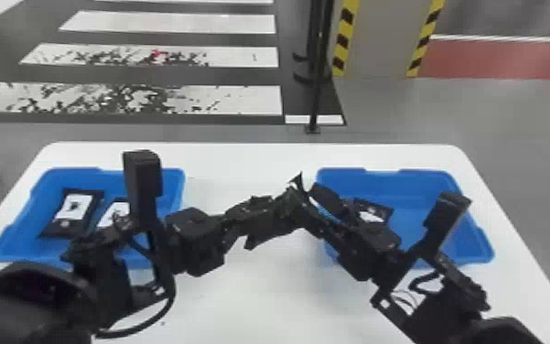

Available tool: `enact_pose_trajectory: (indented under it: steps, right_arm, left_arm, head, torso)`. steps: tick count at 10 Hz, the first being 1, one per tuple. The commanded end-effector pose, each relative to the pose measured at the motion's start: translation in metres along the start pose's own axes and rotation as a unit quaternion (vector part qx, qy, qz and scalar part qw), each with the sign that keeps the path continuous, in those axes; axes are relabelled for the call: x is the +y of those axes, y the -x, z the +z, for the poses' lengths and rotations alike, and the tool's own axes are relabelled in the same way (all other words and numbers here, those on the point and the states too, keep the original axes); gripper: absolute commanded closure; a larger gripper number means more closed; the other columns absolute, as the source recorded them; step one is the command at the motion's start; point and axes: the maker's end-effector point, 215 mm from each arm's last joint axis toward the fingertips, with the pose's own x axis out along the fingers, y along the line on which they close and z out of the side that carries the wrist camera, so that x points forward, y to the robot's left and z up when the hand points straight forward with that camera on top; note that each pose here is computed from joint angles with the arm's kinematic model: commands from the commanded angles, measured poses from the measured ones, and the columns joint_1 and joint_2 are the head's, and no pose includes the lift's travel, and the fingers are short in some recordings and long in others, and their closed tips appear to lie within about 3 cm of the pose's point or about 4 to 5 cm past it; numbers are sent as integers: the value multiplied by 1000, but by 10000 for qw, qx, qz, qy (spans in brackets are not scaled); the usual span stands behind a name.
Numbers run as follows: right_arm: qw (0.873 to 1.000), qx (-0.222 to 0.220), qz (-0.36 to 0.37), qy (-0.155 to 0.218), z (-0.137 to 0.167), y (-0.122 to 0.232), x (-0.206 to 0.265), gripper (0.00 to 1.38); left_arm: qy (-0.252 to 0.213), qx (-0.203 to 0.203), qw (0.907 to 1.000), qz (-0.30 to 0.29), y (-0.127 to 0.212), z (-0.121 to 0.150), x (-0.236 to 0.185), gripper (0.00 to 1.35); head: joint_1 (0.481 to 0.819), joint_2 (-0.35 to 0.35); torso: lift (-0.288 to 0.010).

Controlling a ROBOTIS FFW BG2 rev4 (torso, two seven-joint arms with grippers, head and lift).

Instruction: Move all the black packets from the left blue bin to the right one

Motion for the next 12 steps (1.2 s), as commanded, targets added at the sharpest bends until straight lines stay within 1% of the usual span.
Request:
enact_pose_trajectory:
  steps: [1, 2, 4, 5, 6, 7, 8, 9, 10, 11, 12]
  right_arm:
    - [10000, 10, 18, -41, -1, -2, 1, 1204]
    - [10000, -47, 8, -36, 2, -2, 0, 1276]
    - [9996, -192, 119, -194, 4, -4, 8, 1276]
    - [9994, -290, 121, -147, 11, -4, 8, 1276]
    - [9993, -320, 125, -153, 13, -5, 8, 1276]
    - [9992, -360, 46, -143, 17, -4, -2, 1276]
    - [9991, -403, -123, -77, 24, 0, -22, 1276]
    - [9982, -454, -379, 32, 33, 6, -51, 1276]
    - [9955, -494, -770, 262, 45, 15, -91, 1276]
    - [9904, -474, -1229, 428, 54, 28, -137, 1276]
    - [9843, -434, -1631, 512, 58, 42, -179, 1276]
  left_arm:
    - [-11, -1, 10000, -22, -1, 1, -2, 1208]
    - [-11, -1, 10000, -22, -1, 1, -2, 1208]
    - [17, -22, 10000, -42, -1, 2, -3, 1196]
    - [85, -48, 9999, -39, 0, 1, -2, 1018]
    - [207, 2, 9998, 0, 3, -5, 0, 581]
    - [261, -1, 9996, 86, 8, -10, 6, 177]
    - [307, -49, 9994, 179, 14, -12, 13, 88]
    - [346, -126, 9990, 262, 21, -11, 19, 127]
    - [357, -171, 9985, 381, 31, -10, 26, 130]
    - [354, -224, 9978, 513, 42, -8, 32, 133]
    - [380, -241, 9968, 663, 53, -9, 41, 134]
  head:
    - [695, -25]
    - [695, -23]
    - [695, -24]
    - [695, -23]
    - [695, -20]
    - [695, -19]
    - [695, -18]
    - [695, -20]
    - [695, -32]
    - [695, -54]
    - [695, -86]
  torso:
    - [-140]
    - [-140]
    - [-140]
    - [-140]
    - [-140]
    - [-140]
    - [-140]
    - [-140]
    - [-140]
    - [-140]
    - [-140]
